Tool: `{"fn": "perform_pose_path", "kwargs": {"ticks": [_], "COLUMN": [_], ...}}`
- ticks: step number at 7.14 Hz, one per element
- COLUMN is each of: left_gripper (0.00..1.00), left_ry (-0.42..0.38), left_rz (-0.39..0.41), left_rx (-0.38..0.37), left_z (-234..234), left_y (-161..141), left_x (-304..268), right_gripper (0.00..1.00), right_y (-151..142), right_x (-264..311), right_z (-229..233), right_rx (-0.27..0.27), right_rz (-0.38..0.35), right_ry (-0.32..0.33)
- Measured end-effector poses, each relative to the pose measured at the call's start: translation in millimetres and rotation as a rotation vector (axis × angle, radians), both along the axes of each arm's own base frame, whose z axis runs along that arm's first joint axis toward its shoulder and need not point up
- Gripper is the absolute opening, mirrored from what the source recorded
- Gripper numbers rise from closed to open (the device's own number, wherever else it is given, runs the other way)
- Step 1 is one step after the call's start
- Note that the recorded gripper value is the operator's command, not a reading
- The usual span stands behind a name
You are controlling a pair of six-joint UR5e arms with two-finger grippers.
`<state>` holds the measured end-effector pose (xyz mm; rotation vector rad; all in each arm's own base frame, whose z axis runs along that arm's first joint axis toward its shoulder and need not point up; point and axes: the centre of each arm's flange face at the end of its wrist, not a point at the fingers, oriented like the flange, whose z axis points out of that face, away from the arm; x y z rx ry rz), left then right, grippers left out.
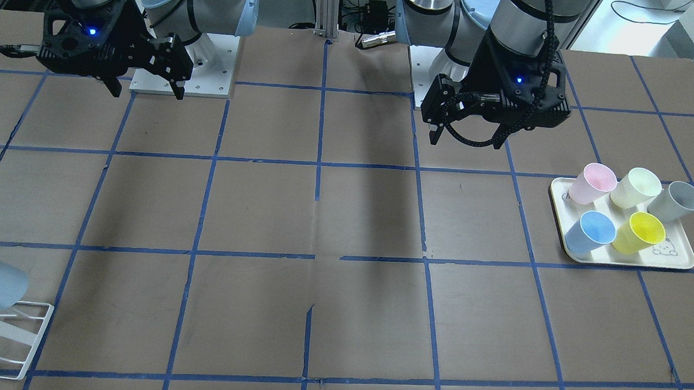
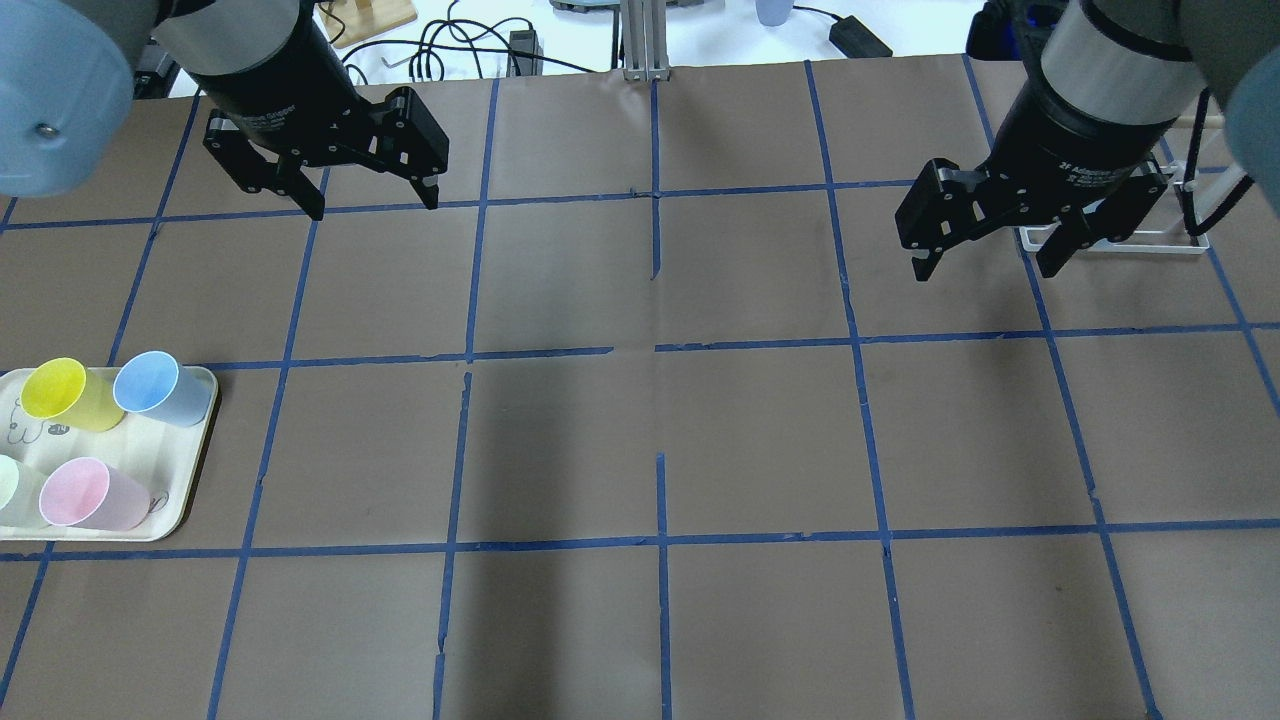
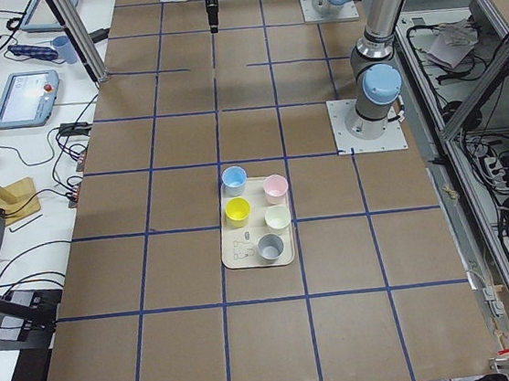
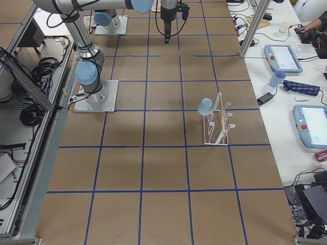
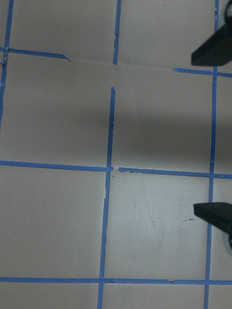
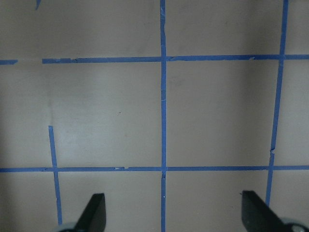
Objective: Transfer IKEA cup to right arm and place on rack
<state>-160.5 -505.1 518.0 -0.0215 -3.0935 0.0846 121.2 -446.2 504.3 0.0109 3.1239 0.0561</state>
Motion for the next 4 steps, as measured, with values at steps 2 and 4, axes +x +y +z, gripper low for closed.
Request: {"fn": "perform_pose_path", "kwargs": {"ticks": [2, 4], "left_gripper": [1.00, 1.00], "left_ry": [-0.002, -0.002], "left_rz": [-0.039, -0.043], "left_rx": [-0.003, -0.003], "left_z": [0.7, 1.1], "left_y": [0.7, 1.2], "left_x": [0.0, 0.0], "right_gripper": [1.00, 1.00], "right_y": [2.2, 2.3], "right_x": [0.0, 0.1], "right_z": [-0.5, -1.7], "right_rx": [-0.001, 0.003], "right_rz": [-0.008, -0.007], "right_ry": [0.002, 0.002]}}
